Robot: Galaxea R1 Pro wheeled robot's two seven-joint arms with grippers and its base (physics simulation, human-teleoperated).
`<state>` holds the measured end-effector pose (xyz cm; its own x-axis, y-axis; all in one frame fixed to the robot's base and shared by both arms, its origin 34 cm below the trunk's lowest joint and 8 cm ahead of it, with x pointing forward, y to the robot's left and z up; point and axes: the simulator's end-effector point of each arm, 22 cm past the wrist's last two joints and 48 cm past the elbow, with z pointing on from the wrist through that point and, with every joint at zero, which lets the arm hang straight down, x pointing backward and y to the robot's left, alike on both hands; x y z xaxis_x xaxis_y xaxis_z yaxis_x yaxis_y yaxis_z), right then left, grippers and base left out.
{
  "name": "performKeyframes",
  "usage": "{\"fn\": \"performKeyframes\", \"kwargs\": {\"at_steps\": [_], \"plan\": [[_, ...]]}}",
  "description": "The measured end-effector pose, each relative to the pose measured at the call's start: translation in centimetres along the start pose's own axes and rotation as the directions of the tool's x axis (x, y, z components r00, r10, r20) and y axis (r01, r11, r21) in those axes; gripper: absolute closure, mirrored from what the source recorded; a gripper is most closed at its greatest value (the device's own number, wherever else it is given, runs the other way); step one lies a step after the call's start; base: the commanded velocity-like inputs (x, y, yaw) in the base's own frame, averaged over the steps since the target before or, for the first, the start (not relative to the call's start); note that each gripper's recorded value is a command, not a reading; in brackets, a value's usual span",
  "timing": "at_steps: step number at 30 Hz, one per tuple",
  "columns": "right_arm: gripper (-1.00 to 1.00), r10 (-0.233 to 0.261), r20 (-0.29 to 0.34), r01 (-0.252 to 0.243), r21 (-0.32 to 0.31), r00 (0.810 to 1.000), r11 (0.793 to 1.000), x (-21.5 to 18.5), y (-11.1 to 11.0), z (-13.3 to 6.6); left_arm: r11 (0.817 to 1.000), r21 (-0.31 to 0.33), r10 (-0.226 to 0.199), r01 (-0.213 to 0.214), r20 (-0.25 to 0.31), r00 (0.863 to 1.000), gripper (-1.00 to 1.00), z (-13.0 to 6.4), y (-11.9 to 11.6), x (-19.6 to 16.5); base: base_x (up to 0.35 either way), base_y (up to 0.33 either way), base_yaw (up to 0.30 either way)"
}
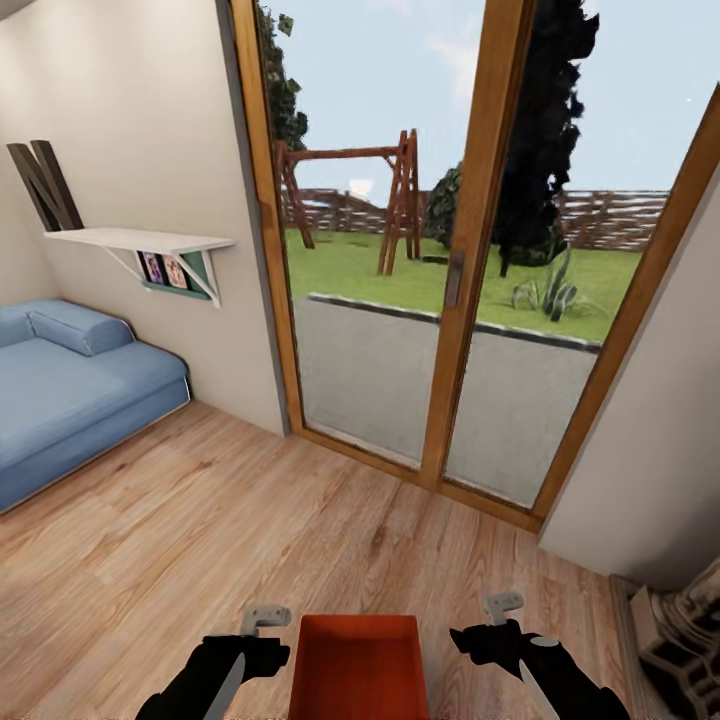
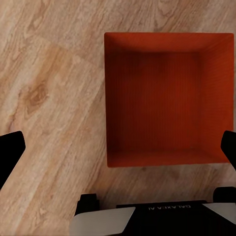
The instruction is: Move the two storage containers from the living room to the garage. In the garage, place one container on the floor and stack the other container on top of it (either order is fine).
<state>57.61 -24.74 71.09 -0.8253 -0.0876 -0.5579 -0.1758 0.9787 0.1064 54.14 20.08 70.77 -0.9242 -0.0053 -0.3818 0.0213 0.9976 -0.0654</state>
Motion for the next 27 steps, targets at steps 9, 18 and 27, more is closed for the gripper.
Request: {"fn": "performKeyframes", "kwargs": {"at_steps": [9, 18, 27], "plan": [[-1.00, 0.003, -0.014, -0.003, -0.001, 1.000, 1.000, 0.9, -0.1, 1.0, 1.000, 0.000, 0.000, 0.000, -0.016, 1.000, -1.00, 1.1, 0.1, 0.7, 0.000, 0.000, 0.000], [-1.00, 0.005, -0.028, -0.005, -0.003, 1.000, 1.000, 1.8, -0.2, 2.2, 1.000, -0.002, 0.000, 0.000, -0.030, 1.000, -1.00, 2.4, 0.2, 1.4, 0.000, 0.000, 0.000], [-1.00, 0.008, -0.044, -0.009, -0.004, 0.999, 1.000, 3.0, -0.4, 3.4, 1.000, -0.001, -0.002, 0.002, -0.044, 0.999, -1.00, 3.8, 0.2, 2.1, 0.000, 0.000, 0.000]]}}
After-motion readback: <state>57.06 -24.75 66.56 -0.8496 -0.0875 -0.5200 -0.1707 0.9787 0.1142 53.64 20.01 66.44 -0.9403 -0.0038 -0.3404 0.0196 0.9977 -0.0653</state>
